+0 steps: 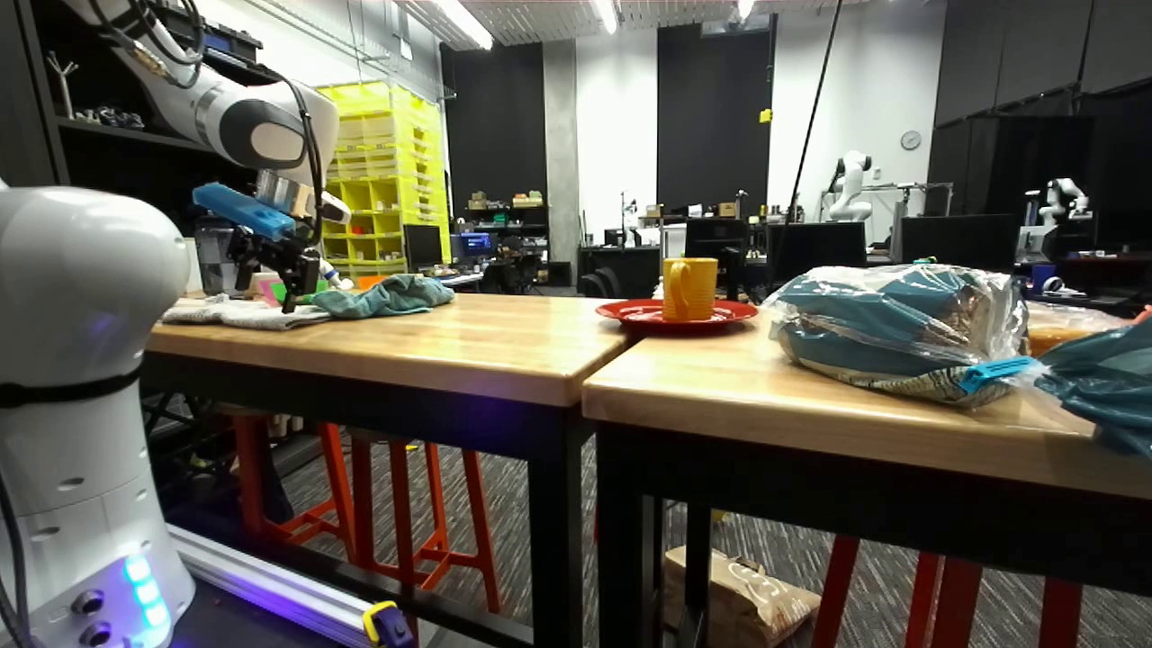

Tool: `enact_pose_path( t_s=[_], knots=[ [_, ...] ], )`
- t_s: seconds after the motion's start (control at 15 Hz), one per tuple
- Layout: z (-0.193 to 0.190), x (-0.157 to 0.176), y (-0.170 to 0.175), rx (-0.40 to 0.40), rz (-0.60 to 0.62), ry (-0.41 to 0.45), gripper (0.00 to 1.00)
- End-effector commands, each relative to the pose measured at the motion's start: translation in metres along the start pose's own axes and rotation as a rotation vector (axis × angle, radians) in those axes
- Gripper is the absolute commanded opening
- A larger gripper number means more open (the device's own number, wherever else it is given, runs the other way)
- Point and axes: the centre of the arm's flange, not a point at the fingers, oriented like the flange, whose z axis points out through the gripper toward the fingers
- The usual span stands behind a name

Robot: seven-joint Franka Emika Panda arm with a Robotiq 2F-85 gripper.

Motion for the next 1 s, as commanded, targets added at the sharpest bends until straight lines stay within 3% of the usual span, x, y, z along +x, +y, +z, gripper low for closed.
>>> enact_pose_path(
  t_s=[0.0, 0.53, 0.93],
  knots=[
    [0.0, 0.0, 0.0, 0.0, 0.0, 0.0, 1.0],
    [-0.01, 0.009, 0.023, -0.022, 0.06, 0.051, 1.0],
    [0.008, 0.015, 0.034, 0.005, 0.082, 0.053, 1.0]
  ],
)
